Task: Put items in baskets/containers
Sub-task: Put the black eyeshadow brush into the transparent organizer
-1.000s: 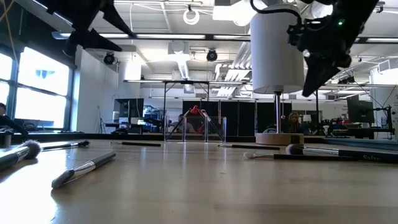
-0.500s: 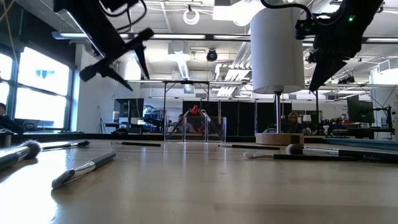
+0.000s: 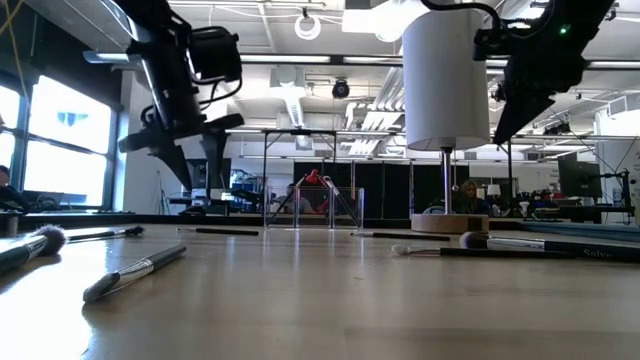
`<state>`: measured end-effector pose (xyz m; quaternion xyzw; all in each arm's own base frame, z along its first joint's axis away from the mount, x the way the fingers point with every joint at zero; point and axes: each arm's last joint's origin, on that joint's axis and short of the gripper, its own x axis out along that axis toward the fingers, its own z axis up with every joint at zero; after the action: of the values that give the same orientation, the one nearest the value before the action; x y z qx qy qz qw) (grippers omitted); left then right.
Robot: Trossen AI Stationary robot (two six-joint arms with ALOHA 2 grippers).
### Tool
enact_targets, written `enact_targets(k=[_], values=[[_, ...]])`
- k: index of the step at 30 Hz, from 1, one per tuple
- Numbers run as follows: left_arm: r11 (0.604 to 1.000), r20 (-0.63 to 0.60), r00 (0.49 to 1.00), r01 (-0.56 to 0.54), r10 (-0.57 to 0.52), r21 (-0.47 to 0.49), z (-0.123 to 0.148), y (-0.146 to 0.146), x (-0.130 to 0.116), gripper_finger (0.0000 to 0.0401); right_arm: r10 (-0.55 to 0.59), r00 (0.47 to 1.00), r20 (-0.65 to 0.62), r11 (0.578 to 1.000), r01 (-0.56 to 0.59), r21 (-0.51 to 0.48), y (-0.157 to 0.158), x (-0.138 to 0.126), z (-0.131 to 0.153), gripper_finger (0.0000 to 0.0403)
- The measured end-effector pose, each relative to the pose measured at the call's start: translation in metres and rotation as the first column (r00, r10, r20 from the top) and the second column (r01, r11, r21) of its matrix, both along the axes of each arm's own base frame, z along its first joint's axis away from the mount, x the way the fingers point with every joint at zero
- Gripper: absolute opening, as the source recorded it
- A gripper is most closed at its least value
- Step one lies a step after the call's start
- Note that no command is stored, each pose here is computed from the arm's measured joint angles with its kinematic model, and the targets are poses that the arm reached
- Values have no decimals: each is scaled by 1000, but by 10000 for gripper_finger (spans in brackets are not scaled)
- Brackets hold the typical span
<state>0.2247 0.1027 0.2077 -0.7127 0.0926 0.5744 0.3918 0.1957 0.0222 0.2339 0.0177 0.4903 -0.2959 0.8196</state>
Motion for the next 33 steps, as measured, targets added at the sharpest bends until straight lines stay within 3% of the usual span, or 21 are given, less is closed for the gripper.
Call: enact_targets(k=[5, 15, 33], values=[[992, 9, 995, -102, 103, -78, -6, 7, -1, 223, 0, 1000, 7, 1000, 0, 2, 0, 1, 0, 3], [974, -76, 985, -163, 153, -160, -25, 9, 1, 223, 28, 1000, -8, 999, -28, 36, 1, 1, 0, 5], [965, -178, 969, -201, 171, -170, -46, 11, 5, 223, 37, 999, -9, 997, -37, 63, 2, 1, -1, 3]])
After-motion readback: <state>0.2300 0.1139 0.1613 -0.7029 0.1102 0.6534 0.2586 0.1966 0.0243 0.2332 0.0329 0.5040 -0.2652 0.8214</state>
